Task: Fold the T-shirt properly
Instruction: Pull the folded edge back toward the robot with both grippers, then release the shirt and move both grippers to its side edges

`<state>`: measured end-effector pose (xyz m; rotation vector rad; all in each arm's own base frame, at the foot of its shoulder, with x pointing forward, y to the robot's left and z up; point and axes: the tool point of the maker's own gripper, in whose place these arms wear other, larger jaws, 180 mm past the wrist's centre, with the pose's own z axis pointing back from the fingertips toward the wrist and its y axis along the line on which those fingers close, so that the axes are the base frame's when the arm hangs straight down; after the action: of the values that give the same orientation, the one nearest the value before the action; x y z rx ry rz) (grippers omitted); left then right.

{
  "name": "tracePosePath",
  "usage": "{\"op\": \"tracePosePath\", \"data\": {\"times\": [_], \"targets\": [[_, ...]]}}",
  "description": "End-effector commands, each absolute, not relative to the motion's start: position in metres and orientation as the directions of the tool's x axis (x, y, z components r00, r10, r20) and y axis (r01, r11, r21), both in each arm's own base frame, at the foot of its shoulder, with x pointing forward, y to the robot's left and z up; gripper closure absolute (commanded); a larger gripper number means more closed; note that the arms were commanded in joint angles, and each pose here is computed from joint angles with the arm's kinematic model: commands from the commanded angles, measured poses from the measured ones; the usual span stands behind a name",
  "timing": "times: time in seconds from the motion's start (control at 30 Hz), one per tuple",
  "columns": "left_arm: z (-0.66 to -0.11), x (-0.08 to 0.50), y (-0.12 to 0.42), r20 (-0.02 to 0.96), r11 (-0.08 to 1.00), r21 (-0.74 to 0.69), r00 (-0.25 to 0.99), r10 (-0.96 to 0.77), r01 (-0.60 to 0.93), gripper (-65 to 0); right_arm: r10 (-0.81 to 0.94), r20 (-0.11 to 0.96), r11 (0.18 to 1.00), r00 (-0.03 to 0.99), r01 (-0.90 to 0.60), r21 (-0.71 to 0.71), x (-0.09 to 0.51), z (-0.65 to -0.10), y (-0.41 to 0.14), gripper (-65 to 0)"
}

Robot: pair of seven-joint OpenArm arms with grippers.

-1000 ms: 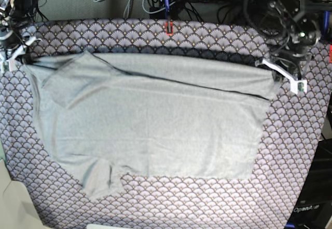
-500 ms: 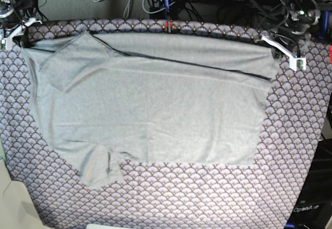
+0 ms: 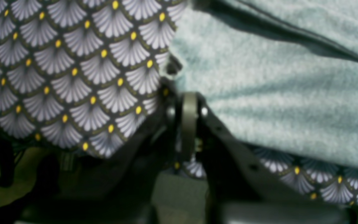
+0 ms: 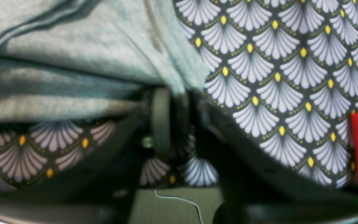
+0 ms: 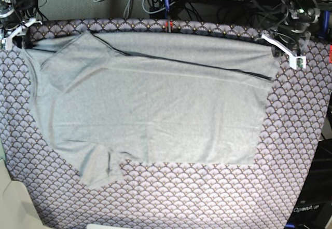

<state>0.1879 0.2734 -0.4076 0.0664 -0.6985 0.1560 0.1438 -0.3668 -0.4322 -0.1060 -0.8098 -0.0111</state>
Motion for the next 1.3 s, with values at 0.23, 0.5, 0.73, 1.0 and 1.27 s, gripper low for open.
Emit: {"op": "tracePosePath", "data": {"times": [0.23,0.5,0.73,1.0,1.27], "targets": [[-0.39,0.183,0.283,0.714,0.981,0.052,0.693,0.095,-0.187,-32.5,0.059,0.688,0.981,0.723,0.085,-0.174,0.134,-0.423,-0.398,-33.8],[-0.378,0.183,0.283,0.751,0.981,0.069,0.657,0.069,-0.182,-33.0,0.049,0.767,0.951,0.64,0.205,-0.232,0.152,-0.382,-0.443,-33.9],[-0.348,0.206,0.29,0.8,0.979,0.116,0.6,0.008,-0.169,-33.0,0.067,0.783,0.948,0.618,0.206,-0.244,0.158,-0.372,-0.437,-33.9],[-0.304,0.24,0.326,0.855,0.969,0.193,0.511,-0.089,-0.155,-33.1,0.074,0.743,0.93,0.666,0.223,-0.292,0.154,-0.39,-0.428,-33.7],[-0.276,0.288,0.358,0.912,0.973,0.142,0.406,-0.057,-0.181,-33.2,0.061,0.777,0.867,0.627,0.352,-0.352,0.165,-0.362,-0.465,-33.6]]}}
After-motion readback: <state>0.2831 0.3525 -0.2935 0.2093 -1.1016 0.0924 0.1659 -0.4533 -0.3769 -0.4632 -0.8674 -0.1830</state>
